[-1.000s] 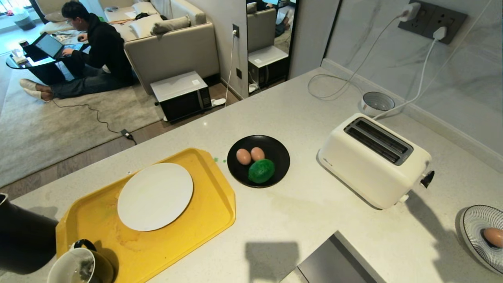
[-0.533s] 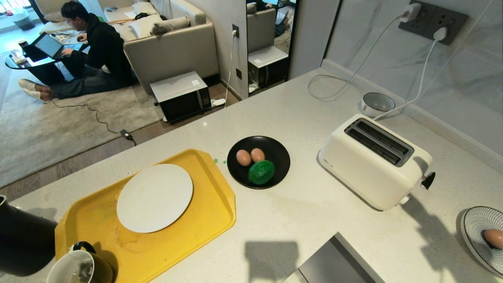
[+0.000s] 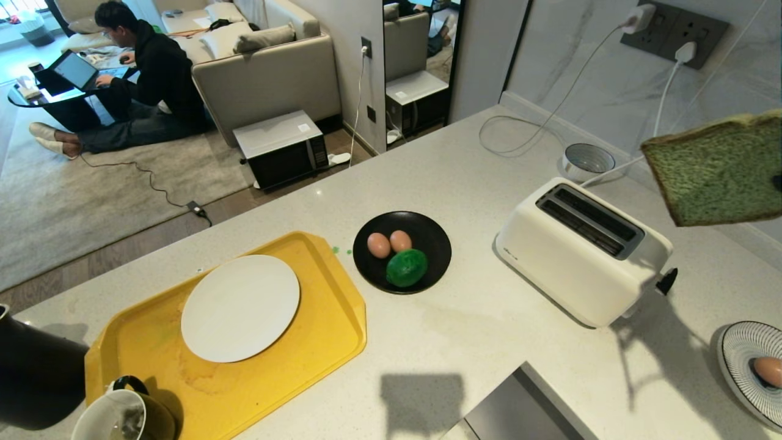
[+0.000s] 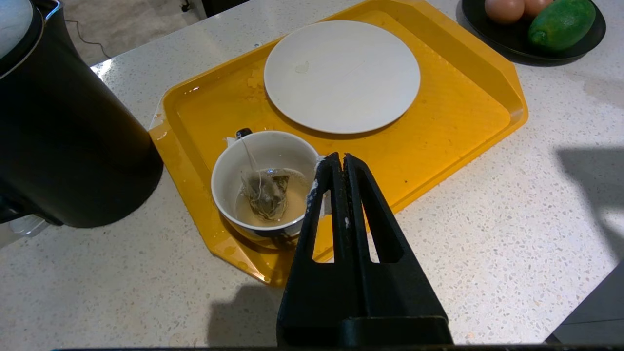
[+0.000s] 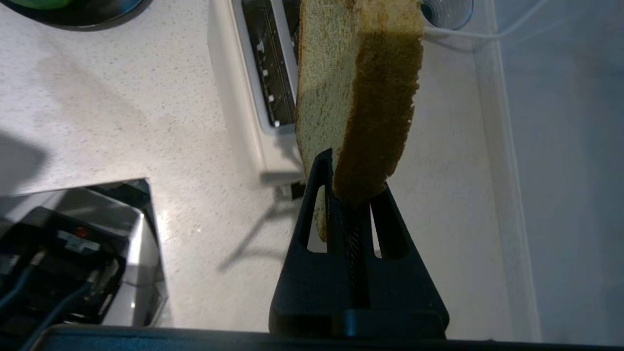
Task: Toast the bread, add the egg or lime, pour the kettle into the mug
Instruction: Put the bread slices in the toaster
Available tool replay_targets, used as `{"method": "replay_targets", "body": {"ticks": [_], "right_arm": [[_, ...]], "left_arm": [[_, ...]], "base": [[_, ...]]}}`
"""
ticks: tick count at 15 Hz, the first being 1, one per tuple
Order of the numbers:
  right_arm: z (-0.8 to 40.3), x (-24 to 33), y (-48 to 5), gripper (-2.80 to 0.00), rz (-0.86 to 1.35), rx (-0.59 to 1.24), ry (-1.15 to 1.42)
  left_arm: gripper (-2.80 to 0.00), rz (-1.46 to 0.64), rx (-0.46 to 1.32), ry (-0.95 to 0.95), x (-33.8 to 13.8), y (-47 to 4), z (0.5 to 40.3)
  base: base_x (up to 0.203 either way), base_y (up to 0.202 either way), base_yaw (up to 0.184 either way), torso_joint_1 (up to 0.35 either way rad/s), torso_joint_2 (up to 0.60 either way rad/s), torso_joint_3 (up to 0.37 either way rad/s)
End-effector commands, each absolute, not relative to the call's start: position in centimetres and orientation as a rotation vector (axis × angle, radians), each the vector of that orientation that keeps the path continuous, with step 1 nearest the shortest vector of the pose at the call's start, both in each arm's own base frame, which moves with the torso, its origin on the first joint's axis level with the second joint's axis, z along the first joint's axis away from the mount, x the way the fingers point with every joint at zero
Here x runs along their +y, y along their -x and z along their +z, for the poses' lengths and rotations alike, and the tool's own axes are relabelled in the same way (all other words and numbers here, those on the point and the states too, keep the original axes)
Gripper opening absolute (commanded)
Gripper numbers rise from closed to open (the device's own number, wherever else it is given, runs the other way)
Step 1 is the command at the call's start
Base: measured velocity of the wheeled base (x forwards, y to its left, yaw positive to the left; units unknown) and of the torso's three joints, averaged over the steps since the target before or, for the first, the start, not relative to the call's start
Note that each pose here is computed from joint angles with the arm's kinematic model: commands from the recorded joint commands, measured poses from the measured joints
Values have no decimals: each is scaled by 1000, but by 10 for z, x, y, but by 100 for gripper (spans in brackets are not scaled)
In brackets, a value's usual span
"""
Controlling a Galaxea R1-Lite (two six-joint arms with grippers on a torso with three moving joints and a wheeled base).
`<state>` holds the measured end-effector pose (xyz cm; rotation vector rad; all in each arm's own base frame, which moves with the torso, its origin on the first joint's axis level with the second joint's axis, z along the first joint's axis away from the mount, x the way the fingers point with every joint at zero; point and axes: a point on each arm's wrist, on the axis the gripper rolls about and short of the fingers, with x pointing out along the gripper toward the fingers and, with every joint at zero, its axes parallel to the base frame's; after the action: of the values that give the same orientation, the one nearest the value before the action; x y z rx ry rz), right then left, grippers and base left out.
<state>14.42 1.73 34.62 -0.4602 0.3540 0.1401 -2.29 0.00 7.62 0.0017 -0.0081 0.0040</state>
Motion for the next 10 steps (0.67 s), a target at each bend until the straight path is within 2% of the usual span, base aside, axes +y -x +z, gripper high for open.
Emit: {"method": "replay_targets", "body": {"ticks": [1,5,10], "right_arm": [[327,19,-209,-280,180,467,507],[324,13,-249,-280,279,459,530],[312,-2,-272,-280,251,509,550]], "left_arm": [[-280,5,-8,-2,0,23,76],[-280,5,-8,-2,0,23,76],[-280,5,-8,-2,0,23,76]], "base": [[0,0,0,0,0,0],[0,0,0,0,0,0],[0,0,0,0,0,0]]}}
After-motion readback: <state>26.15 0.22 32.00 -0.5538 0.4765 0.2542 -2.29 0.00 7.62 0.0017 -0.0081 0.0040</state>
